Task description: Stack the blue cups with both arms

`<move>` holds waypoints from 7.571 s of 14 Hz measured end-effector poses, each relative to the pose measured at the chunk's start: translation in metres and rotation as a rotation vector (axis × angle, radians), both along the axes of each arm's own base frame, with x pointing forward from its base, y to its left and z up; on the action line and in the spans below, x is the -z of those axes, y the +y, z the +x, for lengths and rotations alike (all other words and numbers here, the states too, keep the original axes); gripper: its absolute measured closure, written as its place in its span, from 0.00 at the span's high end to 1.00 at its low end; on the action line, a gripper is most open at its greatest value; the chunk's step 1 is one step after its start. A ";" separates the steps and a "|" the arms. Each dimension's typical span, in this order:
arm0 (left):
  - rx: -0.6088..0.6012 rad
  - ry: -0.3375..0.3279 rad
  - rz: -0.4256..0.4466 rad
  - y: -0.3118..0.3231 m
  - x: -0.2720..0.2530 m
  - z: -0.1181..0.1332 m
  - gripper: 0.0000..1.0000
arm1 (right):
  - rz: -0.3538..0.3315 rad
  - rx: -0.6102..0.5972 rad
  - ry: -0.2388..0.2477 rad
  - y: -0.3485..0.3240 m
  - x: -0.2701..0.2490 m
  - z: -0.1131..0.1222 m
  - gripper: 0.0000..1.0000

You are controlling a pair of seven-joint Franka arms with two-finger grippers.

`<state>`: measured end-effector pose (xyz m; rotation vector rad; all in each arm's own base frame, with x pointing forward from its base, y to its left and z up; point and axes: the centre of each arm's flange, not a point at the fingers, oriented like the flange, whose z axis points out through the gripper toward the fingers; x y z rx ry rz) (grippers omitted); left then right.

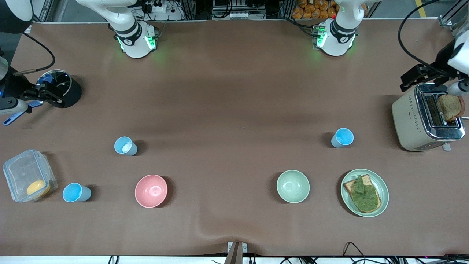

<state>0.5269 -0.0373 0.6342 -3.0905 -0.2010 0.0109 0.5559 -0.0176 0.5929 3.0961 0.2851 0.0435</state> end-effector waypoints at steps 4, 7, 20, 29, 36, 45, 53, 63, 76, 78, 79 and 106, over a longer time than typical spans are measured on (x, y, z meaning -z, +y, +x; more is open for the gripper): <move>-0.004 -0.002 0.000 0.002 -0.001 0.000 1.00 | 0.056 0.090 0.012 -0.002 0.001 -0.002 1.00; -0.004 -0.003 0.004 0.003 -0.001 0.001 1.00 | 0.068 0.146 0.031 -0.003 0.002 -0.004 1.00; -0.018 0.141 -0.012 0.037 0.080 0.047 1.00 | 0.066 0.132 0.039 0.007 0.002 -0.004 1.00; 0.018 0.191 -0.041 0.022 0.250 0.044 1.00 | 0.042 0.065 0.162 0.083 0.149 0.047 1.00; 0.012 0.187 -0.057 0.026 0.347 0.014 1.00 | 0.036 0.112 0.132 0.094 0.283 0.042 1.00; 0.010 0.180 -0.101 0.022 0.407 0.048 1.00 | 0.026 0.096 0.139 0.107 0.374 0.023 0.49; 0.018 0.196 -0.123 0.012 0.438 0.071 0.67 | 0.014 0.090 0.199 0.112 0.333 0.045 0.04; -0.119 0.067 -0.101 -0.021 0.336 0.087 0.03 | -0.007 0.270 0.184 0.354 0.246 0.007 0.04; -0.236 0.014 -0.103 -0.071 0.280 0.075 0.03 | 0.088 0.452 0.091 0.517 0.344 -0.051 0.19; -0.235 0.015 -0.103 -0.072 0.280 0.075 0.03 | 0.094 0.440 0.087 0.524 0.342 -0.056 0.41; -0.232 0.016 -0.104 -0.073 0.280 0.074 0.03 | 0.102 0.433 0.081 0.529 0.338 -0.057 0.50; -0.341 0.024 -0.121 -0.485 0.338 -0.050 0.03 | 0.096 0.131 0.080 0.080 0.035 0.038 1.00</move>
